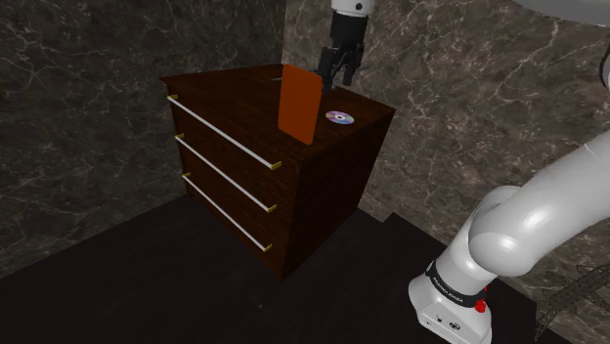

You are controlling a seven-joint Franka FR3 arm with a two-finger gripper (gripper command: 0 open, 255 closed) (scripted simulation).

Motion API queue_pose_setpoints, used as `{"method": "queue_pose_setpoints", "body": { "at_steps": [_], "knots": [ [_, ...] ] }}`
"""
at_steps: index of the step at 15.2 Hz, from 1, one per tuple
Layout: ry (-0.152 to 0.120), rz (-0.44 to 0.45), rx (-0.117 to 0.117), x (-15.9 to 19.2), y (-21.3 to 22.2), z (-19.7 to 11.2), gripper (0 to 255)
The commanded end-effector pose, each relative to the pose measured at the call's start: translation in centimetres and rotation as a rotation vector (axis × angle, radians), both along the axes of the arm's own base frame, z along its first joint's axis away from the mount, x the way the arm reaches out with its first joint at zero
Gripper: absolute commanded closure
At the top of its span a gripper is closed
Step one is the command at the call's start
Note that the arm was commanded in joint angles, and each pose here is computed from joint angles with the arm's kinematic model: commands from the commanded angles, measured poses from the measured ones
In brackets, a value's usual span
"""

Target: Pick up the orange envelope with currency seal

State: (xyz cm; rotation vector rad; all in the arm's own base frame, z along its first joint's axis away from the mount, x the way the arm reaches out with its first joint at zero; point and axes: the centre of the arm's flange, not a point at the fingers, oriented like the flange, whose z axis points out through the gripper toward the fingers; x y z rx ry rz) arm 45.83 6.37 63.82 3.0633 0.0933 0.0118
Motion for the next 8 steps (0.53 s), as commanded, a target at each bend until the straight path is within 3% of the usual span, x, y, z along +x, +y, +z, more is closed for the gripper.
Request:
{"method": "queue_pose_setpoints", "body": {
  "at_steps": [1, 4, 8],
  "knots": [
    [0.0, -0.009, 0.006, 2.1, 1.0, 1.2, 0],
    [-0.001, -0.02, 0.012, 5.0, 2.1, 3.0, 0],
    [-0.001, -0.02, 0.012, 5.0, 2.1, 0.8, 0]
  ]
}}
